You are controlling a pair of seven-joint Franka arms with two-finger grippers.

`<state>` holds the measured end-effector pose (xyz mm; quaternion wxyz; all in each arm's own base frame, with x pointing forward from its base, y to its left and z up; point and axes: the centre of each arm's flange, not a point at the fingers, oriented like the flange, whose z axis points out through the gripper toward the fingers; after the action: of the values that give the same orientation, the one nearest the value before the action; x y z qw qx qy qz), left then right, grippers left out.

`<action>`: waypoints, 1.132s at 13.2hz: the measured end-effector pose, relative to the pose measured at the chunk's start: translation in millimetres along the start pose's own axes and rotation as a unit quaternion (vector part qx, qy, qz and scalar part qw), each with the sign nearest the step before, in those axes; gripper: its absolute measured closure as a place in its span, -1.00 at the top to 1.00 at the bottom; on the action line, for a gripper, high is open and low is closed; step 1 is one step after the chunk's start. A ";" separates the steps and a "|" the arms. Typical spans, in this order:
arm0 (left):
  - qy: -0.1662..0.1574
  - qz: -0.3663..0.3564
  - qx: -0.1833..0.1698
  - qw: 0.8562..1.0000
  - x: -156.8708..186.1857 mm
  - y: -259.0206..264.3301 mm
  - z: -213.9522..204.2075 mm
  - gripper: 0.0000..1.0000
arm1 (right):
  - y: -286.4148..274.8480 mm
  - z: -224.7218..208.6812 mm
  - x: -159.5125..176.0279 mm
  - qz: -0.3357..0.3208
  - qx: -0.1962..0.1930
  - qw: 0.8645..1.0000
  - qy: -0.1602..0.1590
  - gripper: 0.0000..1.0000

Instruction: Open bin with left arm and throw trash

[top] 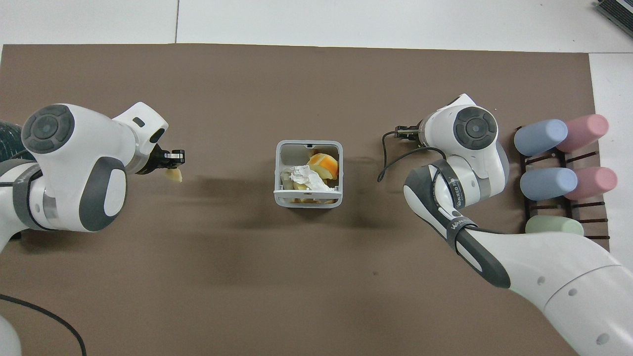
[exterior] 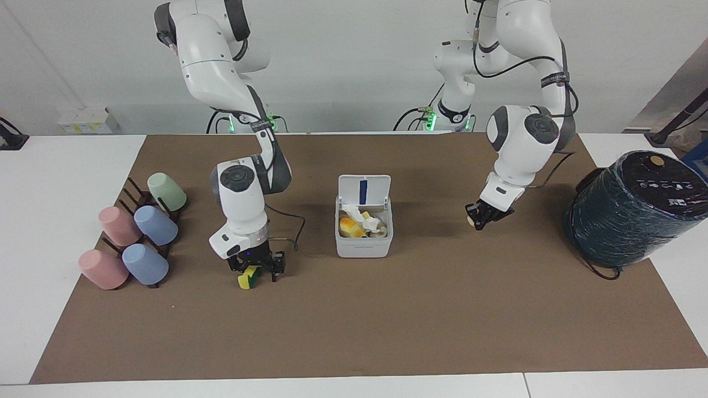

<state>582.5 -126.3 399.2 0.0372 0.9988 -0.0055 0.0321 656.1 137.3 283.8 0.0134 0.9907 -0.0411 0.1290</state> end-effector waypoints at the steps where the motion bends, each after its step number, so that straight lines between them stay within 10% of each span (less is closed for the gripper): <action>1: -0.001 0.008 -0.002 1.000 2.3 19.9 -13.4 -0.95 | -0.7 -1.5 0.0 0.000 0.000 1.000 0.001 -0.08; 5: 0.007 -0.029 -0.016 0.999 -15.4 132.5 -47.0 -0.95 | 0.6 -17.9 5.2 0.001 0.000 1.000 0.008 -0.95; 15: 0.047 -0.039 -0.093 0.994 -41.2 249.5 -22.7 -0.68 | -29.6 -141.1 32.2 0.006 -0.004 1.000 -0.007 -0.95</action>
<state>536.7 -373.1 437.6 0.1312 0.9879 0.0321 0.0766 653.7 169.5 428.0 0.0164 0.9912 -0.0477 0.1220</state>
